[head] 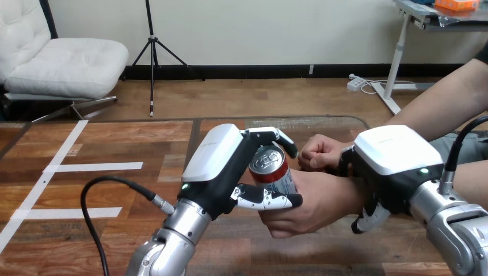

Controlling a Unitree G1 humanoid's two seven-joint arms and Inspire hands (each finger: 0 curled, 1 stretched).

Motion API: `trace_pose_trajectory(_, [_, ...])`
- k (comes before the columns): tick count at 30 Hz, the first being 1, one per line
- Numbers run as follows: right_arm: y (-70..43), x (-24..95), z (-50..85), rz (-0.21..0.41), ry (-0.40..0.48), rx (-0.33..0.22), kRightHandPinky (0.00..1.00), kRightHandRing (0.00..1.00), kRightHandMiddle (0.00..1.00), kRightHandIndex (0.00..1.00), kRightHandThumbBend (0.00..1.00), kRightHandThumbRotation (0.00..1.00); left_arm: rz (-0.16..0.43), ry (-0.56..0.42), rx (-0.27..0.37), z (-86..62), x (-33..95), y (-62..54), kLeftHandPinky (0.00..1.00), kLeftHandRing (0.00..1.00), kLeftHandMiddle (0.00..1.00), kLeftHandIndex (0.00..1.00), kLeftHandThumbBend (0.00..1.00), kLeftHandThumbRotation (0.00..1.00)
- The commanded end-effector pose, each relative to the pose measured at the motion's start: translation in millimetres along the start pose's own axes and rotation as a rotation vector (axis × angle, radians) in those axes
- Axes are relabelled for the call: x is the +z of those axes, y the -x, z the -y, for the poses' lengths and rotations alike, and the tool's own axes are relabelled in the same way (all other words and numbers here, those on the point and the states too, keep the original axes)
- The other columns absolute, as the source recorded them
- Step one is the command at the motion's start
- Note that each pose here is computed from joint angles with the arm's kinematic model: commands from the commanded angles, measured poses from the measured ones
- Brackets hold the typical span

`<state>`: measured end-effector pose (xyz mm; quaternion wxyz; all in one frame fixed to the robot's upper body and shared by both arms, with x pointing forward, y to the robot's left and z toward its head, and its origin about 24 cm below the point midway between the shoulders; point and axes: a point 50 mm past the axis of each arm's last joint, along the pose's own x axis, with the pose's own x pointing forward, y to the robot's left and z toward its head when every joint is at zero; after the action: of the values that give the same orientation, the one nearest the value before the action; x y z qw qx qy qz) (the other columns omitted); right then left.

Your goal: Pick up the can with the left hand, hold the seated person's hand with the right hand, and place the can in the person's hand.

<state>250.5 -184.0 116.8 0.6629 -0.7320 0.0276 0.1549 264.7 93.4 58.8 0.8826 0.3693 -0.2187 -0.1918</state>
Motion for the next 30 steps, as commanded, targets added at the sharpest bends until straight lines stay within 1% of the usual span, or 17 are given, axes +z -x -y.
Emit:
trace_pose_trajectory(1, [-0.3, 5.3, 26.3, 0.022, 0.032, -0.089, 0.67, 0.76, 0.79, 0.77, 0.94, 0.00, 0.011, -0.085, -0.042, -11.1, 4.7, -5.3, 0.70, 0.83, 0.89, 0.86, 0.83, 0.29])
trace_pose_trajectory(4, [-0.1, 5.4, 26.4, 0.023, 0.047, -0.089, 0.71, 0.80, 0.82, 0.79, 0.94, 0.00, 0.006, -0.094, -0.066, -11.7, 4.4, -5.4, 0.84, 0.91, 0.95, 0.93, 0.86, 0.36])
trace_pose_trajectory(5, [0.0, 5.4, 26.4, 0.023, 0.053, -0.089, 0.74, 0.82, 0.84, 0.81, 0.94, 0.00, 0.007, -0.095, -0.074, -11.9, 4.3, -5.5, 0.90, 0.94, 0.97, 0.96, 0.90, 0.40])
trace_pose_trajectory(8, [0.1, 5.4, 26.4, 0.025, 0.067, -0.094, 0.76, 0.84, 0.86, 0.82, 0.94, 0.00, 0.005, -0.098, -0.093, -12.6, 3.9, -5.8, 0.95, 0.97, 0.98, 0.98, 0.94, 0.44])
trace_pose_trajectory(13, [0.0, 5.5, 26.5, 0.024, 0.078, -0.100, 0.78, 0.86, 0.87, 0.83, 0.95, 0.01, 0.005, -0.102, -0.109, -13.5, 3.6, -6.1, 0.98, 0.99, 0.99, 0.99, 0.98, 0.51])
trace_pose_trajectory(14, [-0.1, 5.4, 26.4, 0.024, 0.081, -0.102, 0.79, 0.86, 0.88, 0.84, 0.95, 0.02, 0.007, -0.104, -0.111, -13.8, 3.5, -6.1, 0.99, 0.99, 1.00, 1.00, 0.99, 0.55])
trace_pose_trajectory(18, [-0.3, 5.1, 26.3, 0.028, 0.092, -0.116, 0.80, 0.87, 0.88, 0.84, 0.96, 0.03, 0.012, -0.107, -0.114, -14.3, 3.3, -6.2, 1.00, 1.00, 1.00, 1.00, 1.00, 0.59])
trace_pose_trajectory(23, [-0.6, 4.7, 26.5, 0.029, 0.094, -0.115, 0.81, 0.88, 0.89, 0.84, 0.96, 0.04, 0.016, -0.112, -0.119, -14.7, 2.9, -6.4, 1.00, 1.00, 1.00, 1.00, 1.00, 0.65])
trace_pose_trajectory(30, [-0.9, 4.8, 26.7, 0.028, 0.095, -0.116, 0.82, 0.88, 0.89, 0.84, 0.96, 0.04, 0.019, -0.120, -0.121, -14.7, 2.8, -6.4, 1.00, 1.00, 1.00, 1.00, 1.00, 0.68])
